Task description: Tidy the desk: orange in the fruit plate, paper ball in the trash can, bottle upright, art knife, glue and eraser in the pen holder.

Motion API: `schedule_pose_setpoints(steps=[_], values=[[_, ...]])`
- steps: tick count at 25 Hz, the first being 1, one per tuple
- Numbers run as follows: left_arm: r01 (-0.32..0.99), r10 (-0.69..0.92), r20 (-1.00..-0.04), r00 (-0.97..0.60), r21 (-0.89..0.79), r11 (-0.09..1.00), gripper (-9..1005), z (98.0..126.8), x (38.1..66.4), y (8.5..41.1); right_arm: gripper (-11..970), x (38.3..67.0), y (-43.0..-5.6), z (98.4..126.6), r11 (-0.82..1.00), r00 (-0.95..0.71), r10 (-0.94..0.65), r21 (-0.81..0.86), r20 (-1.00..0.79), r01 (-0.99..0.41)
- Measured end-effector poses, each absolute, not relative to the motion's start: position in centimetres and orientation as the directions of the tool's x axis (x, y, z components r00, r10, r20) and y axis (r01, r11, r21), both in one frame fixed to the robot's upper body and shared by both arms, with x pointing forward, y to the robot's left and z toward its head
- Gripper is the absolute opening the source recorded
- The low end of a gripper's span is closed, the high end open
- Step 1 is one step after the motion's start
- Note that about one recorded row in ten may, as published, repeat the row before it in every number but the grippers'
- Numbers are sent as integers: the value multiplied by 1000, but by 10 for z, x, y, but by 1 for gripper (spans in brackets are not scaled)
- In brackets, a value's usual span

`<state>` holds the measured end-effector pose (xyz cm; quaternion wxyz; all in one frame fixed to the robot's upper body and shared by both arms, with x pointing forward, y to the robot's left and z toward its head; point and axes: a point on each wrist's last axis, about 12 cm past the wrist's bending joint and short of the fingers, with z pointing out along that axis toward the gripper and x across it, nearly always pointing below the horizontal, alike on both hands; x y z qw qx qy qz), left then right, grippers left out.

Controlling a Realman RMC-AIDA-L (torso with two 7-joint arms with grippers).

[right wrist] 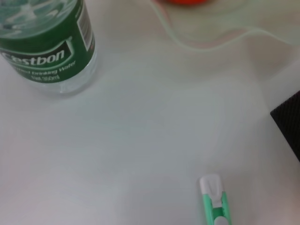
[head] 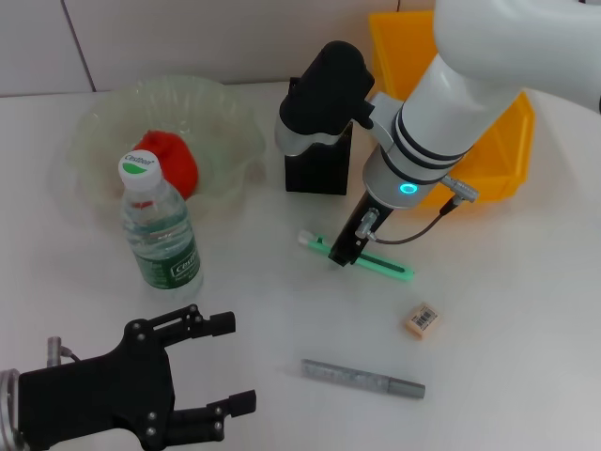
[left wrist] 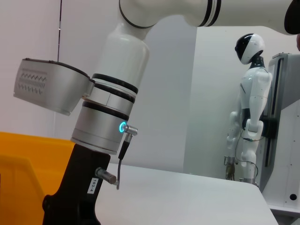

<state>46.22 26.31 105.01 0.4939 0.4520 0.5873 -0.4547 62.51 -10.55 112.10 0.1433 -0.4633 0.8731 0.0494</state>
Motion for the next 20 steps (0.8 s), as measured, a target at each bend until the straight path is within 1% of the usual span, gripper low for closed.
schedule_pose_setpoints(steps=[9,14,19,20], values=[[981,77,-992,-102,-87,174,816,1050,462,263,269,623,-106,1117,553,-520,-808,-54,-279,-831],[981,76,-992,-101,-87,174,816,1051,461,263,237,622,-106,1119,553,-519,-806,-49,-284,-832],[981,68,-992,-101,-88,173,816,1051,461,263,174,621,-106,1121,552,-518,-805,-43,-291,-833],[981,67,-993,-101,-89,172,816,1051,461,263,174,620,-105,1123,556,-520,-795,-34,-312,-831]])
